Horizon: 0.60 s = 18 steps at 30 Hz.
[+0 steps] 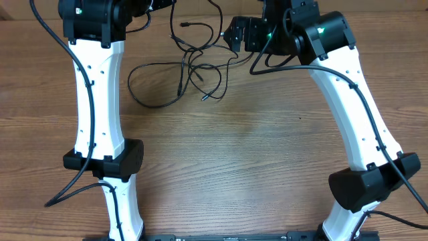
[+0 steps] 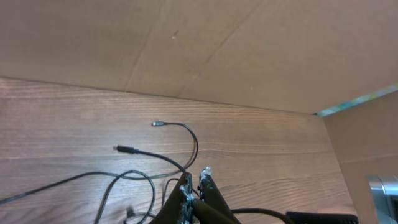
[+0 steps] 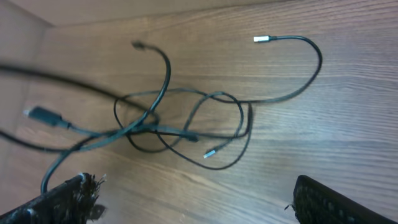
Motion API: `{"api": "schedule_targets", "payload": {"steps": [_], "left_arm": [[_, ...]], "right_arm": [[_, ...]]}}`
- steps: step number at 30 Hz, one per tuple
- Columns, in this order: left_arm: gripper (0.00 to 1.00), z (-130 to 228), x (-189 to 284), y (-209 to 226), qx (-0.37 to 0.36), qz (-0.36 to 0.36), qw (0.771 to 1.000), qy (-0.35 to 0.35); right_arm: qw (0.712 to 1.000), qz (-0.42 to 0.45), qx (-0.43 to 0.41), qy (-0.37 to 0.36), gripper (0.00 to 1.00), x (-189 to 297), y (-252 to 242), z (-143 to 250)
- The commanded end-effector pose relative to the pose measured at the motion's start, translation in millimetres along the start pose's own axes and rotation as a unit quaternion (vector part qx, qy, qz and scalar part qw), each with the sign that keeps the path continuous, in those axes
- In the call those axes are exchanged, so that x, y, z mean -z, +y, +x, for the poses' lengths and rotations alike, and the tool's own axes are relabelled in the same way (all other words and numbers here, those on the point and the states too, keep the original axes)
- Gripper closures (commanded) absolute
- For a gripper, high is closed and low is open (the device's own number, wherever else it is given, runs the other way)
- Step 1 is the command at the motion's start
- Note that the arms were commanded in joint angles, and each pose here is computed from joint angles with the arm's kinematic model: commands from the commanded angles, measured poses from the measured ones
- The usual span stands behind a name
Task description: Untangle cables
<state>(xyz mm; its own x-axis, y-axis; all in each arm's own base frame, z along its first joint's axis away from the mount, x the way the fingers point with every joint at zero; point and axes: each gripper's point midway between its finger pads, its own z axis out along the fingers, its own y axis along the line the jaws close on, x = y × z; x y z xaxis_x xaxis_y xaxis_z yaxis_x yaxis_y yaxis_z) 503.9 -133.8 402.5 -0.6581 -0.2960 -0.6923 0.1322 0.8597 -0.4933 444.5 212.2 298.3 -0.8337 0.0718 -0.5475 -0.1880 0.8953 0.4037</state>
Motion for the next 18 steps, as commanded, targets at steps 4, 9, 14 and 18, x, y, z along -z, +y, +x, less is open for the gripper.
{"api": "schedule_targets", "payload": {"steps": [4,9,14,18], "left_arm": [[0.96,-10.5,37.5,-16.6,0.017,0.009,0.999,-0.032],[0.96,-20.3,61.5,-21.8,0.016,0.008,0.998,-0.061],[0.96,-22.3,73.1,-26.7,0.014,0.013,0.997,-0.07],[0.96,-21.4,75.9,-27.2,0.014,0.012,0.997,-0.069]], "right_arm": [[1.0,0.001,-0.027,0.012,0.0,-30.2,-4.4,0.3],[0.999,-0.007,-0.012,0.033,0.0,-49.7,-2.3,8.6],[0.999,-0.039,0.034,0.019,0.0,-53.3,20.4,4.7],[0.998,-0.044,0.042,0.014,0.0,-53.9,25.1,3.5]]}}
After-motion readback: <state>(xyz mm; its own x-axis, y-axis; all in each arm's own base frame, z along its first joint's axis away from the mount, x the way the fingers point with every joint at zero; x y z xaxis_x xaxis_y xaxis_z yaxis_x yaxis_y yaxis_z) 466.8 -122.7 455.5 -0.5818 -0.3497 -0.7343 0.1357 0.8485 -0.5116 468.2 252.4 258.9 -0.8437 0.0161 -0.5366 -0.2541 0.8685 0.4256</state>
